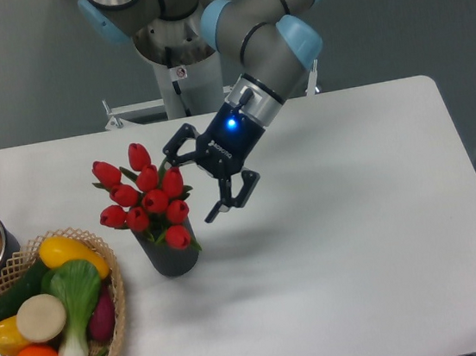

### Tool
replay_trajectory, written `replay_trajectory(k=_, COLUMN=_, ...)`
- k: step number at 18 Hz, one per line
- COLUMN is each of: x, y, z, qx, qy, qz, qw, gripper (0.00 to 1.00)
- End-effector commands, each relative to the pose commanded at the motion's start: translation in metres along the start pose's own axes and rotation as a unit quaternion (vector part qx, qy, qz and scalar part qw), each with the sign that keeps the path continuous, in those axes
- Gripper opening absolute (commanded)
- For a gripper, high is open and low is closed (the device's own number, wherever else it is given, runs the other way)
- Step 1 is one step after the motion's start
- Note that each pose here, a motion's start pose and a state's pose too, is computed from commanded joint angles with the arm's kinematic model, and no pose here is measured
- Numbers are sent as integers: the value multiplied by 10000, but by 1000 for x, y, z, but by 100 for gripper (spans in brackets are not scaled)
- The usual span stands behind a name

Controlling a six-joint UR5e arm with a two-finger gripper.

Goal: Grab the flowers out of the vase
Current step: 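Close the gripper around the tulip stems just above the vase rim, then lift the gripped tulips straight up out of the black vase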

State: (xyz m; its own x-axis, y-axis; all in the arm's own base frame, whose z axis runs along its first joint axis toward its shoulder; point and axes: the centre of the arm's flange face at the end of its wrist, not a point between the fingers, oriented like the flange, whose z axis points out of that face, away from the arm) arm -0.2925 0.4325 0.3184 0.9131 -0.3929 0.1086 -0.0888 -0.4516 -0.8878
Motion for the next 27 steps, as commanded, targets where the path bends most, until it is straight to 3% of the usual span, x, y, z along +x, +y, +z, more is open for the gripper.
replay_trajectory(k=1, x=2, y=-2, z=2, qx=-2, qy=24, qz=20, qw=10000, gripper=100)
replay_trajectory(k=2, x=4, y=-4, z=2, qx=-7, qy=23, qz=39, qw=10000, gripper=88)
replay_trajectory(k=3, x=6, y=-4, z=2, qx=-16, qy=30, qz=29, qw=10000, gripper=67)
replay_trajectory(k=4, x=8, y=-2, z=3, qx=-33, qy=29, qz=13, qw=10000, gripper=29)
replay_trajectory(k=5, x=7, y=-1, z=3, qx=-55, qy=23, qz=20, qw=10000, gripper=6)
replay_trajectory(k=6, x=8, y=-2, z=2, qx=-69, qy=15, qz=34, qw=10000, gripper=0)
replay_trajectory(k=17, x=13, y=-38, z=-32, qx=49, qy=-339, qz=-313, qw=9989, gripper=0)
replay_trajectory(k=27, x=-16, y=-116, z=-91, qx=435, qy=-854, qz=-1090, qw=9894, gripper=0)
